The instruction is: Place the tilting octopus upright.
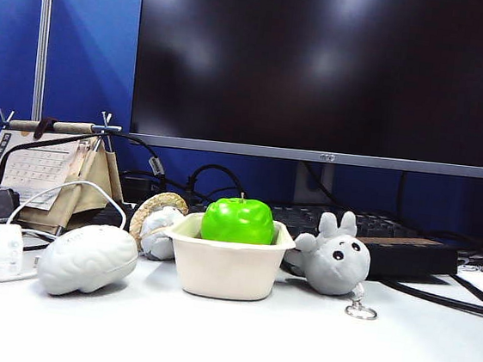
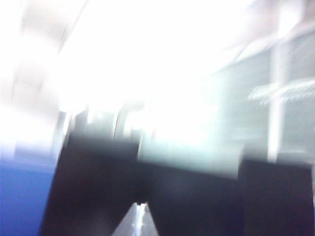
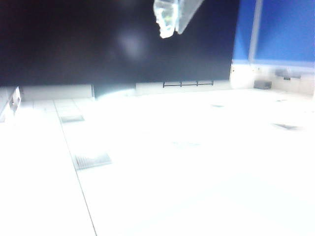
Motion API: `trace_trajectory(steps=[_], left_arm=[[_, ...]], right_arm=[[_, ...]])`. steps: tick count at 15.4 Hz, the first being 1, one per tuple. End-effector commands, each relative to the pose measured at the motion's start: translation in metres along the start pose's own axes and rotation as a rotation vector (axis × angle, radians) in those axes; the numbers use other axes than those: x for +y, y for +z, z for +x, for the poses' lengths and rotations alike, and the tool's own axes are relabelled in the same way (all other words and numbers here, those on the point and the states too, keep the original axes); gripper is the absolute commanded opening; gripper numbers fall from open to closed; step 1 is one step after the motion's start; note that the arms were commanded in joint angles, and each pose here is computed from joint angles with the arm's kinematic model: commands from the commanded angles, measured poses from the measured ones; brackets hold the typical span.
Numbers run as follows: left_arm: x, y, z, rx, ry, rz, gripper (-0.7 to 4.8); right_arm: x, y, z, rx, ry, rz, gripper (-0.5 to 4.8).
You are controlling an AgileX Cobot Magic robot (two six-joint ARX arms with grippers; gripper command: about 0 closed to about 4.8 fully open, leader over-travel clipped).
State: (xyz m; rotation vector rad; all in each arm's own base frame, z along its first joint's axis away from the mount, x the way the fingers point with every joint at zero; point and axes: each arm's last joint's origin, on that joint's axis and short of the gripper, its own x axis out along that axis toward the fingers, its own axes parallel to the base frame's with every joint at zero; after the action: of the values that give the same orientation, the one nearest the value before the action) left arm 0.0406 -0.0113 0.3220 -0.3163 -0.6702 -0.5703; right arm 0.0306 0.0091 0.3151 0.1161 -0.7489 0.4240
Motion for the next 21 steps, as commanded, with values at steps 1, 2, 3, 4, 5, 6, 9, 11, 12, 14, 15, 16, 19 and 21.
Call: trace_trajectory(steps=[1,2,3,4,5,6,9,11,12,14,15,16,19,21], left_arm=[[-0.031,0.076,0.016,-0.005,0.112,0.227,-0.06],[-0.041,0.102,0.023,0.011,0.165,0.283,-0.05],[-0.048,0.124,0.033,0.032,0.189,0.332,-0.05],[-0.053,0.145,0.046,0.059,0.194,0.369,-0.05],[-0.053,0.159,0.063,0.096,0.201,0.365,-0.05],[-0.048,0.168,0.083,0.171,0.217,0.338,-0.05],[-0.025,0.159,0.126,0.383,0.210,0.248,-0.05],[0.003,0.127,0.158,0.597,0.085,0.089,-0.05],[0.017,0.107,0.169,0.699,0.033,0.007,-0.05],[0.044,0.064,0.185,0.898,-0.053,-0.194,-0.05],[0.053,0.041,0.192,0.993,-0.079,-0.296,-0.05],[0.060,0.012,0.199,1.103,-0.080,-0.398,-0.05],[0.061,-0.052,0.218,1.287,-0.145,-0.532,-0.05],[0.049,-0.083,0.227,1.354,-0.217,-0.567,-0.05]], right_arm=[[0.013,0.068,0.018,0.096,-0.064,-0.131,0.07],[0.017,0.098,0.027,0.115,-0.109,-0.166,0.07],[0.019,0.121,0.039,0.147,-0.136,-0.190,0.07],[0.019,0.140,0.053,0.190,-0.139,-0.205,0.07],[0.017,0.156,0.071,0.245,-0.141,-0.192,0.07],[0.013,0.167,0.091,0.341,-0.134,-0.156,0.07],[-0.001,0.168,0.127,0.582,-0.166,-0.065,0.07],[-0.016,0.147,0.149,0.765,-0.187,0.011,0.07],[-0.021,0.134,0.156,0.834,-0.159,0.060,0.07],[-0.032,0.100,0.167,1.028,-0.051,0.234,0.07],[-0.036,0.084,0.171,1.114,-0.017,0.315,0.07],[-0.044,0.066,0.177,1.204,-0.014,0.386,0.07],[-0.064,0.011,0.186,1.472,-0.069,0.538,0.08],[-0.073,-0.019,0.186,1.556,-0.069,0.570,0.08]])
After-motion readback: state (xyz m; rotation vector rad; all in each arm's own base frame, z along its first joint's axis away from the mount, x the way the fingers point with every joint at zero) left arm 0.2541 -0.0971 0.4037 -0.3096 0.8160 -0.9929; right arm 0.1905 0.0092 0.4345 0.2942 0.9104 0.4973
